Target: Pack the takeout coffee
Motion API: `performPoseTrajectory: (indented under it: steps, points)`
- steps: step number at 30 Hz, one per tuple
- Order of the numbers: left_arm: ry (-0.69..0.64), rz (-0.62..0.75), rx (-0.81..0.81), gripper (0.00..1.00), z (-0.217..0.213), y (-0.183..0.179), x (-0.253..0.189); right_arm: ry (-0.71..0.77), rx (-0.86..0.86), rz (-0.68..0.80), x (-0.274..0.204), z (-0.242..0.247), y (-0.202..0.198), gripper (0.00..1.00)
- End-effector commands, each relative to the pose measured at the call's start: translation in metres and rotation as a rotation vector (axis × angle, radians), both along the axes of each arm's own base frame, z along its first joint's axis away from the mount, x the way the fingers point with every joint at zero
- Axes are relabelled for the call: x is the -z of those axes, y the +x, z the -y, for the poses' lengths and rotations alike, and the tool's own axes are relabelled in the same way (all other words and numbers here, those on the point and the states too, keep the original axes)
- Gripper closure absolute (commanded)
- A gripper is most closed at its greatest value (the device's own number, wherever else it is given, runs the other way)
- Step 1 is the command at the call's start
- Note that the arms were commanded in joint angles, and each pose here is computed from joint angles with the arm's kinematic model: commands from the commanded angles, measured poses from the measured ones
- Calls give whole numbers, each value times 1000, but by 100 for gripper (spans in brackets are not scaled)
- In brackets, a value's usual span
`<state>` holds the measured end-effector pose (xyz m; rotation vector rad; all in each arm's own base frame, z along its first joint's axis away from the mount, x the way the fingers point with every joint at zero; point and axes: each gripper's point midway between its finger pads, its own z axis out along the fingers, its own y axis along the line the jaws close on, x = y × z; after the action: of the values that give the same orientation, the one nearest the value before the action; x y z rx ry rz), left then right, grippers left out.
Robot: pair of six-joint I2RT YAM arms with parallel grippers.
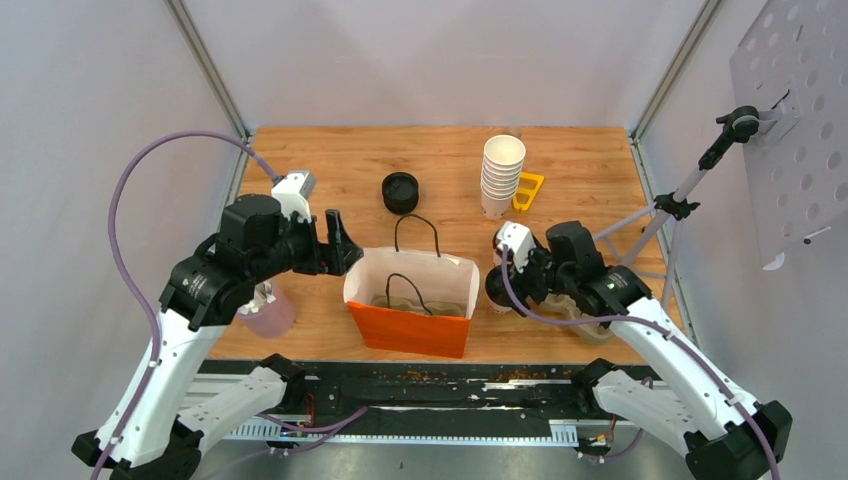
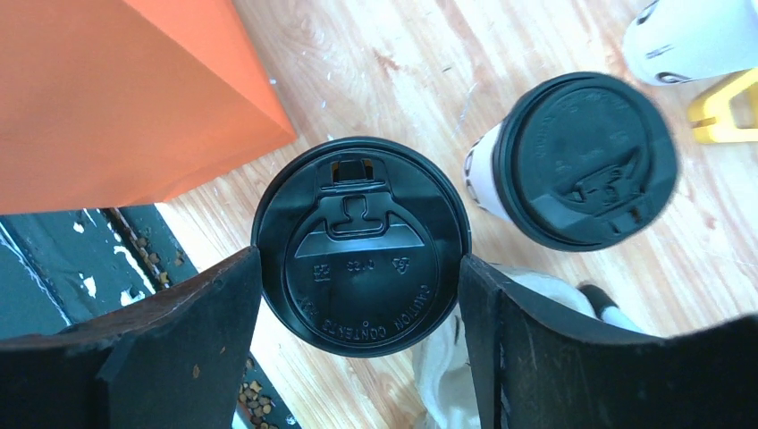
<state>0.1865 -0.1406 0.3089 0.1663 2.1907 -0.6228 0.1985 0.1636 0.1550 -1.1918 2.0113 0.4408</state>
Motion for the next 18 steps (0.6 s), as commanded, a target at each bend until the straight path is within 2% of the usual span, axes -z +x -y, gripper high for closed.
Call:
performPoseTrajectory:
  steps: [1,9,18]
  points:
    - [-6,13,20,6,0,-5,-4,52,83,97,-53,4,14,31]
    - [-4,-18,24,7,1,-9,3,169,173,187,-153,11,9,32]
    - [-29,-11,54,9,7,-10,0,355,108,220,-256,2,-25,35]
